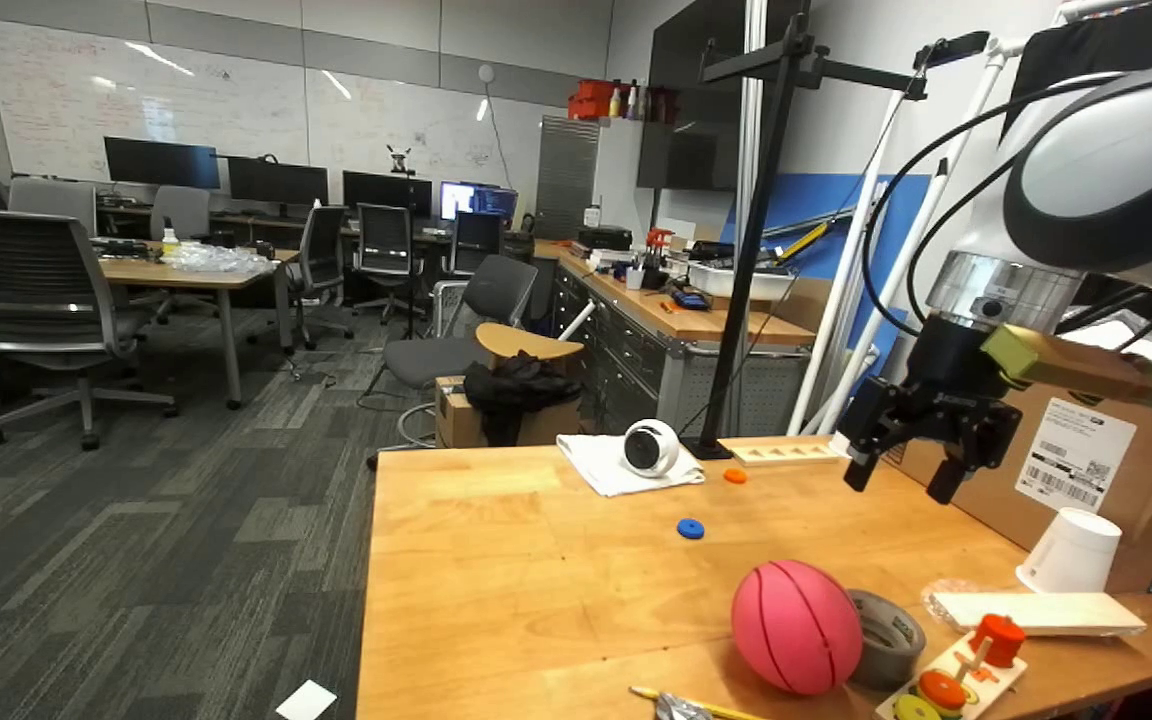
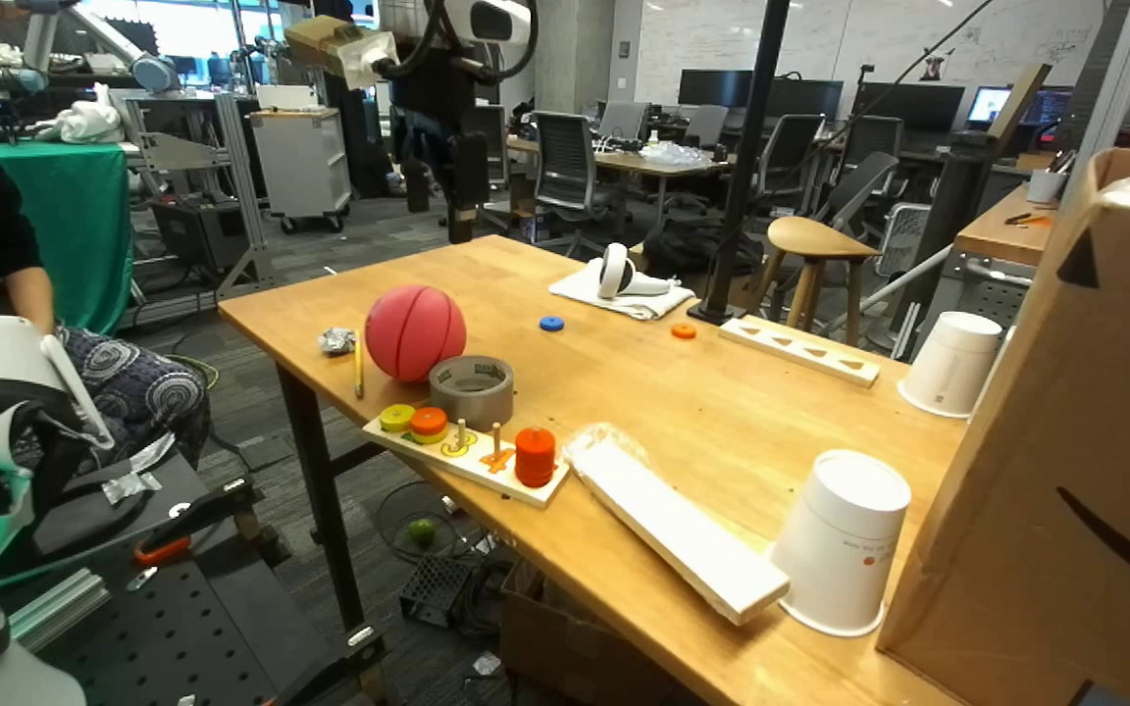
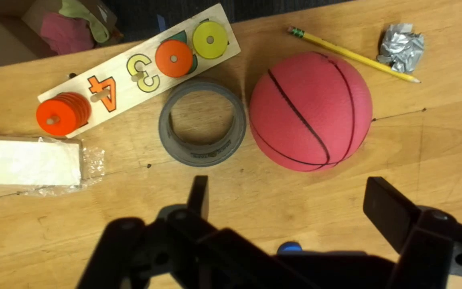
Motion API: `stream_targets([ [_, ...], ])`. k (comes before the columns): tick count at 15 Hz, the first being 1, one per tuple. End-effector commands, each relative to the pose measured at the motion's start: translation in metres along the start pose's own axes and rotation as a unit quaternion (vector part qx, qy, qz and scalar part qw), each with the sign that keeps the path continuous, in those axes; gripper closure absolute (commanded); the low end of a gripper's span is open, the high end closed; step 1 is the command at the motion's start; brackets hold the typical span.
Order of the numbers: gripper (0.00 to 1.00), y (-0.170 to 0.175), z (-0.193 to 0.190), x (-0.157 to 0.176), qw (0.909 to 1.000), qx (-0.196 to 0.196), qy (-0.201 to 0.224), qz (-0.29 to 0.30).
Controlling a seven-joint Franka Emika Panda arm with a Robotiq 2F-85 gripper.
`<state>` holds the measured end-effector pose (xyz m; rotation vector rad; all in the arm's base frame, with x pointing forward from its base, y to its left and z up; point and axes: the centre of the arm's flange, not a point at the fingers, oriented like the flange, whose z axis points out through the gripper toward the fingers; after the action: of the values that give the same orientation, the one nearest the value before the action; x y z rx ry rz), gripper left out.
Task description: Push the ball to the right
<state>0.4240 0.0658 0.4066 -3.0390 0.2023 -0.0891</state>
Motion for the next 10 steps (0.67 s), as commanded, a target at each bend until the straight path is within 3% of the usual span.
stream_targets([
  [1, 0.00, -0.054, 0.005, -0.013, 0.9965, 0.010, 0.031, -0.077],
  [5, 0.00, -0.123, 0.026, -0.038, 0.9868, 0.033, 0.044, -0.152],
  [10, 0.00, -0.157, 0.081, -0.070, 0.9754, 0.052, -0.026, -0.213],
])
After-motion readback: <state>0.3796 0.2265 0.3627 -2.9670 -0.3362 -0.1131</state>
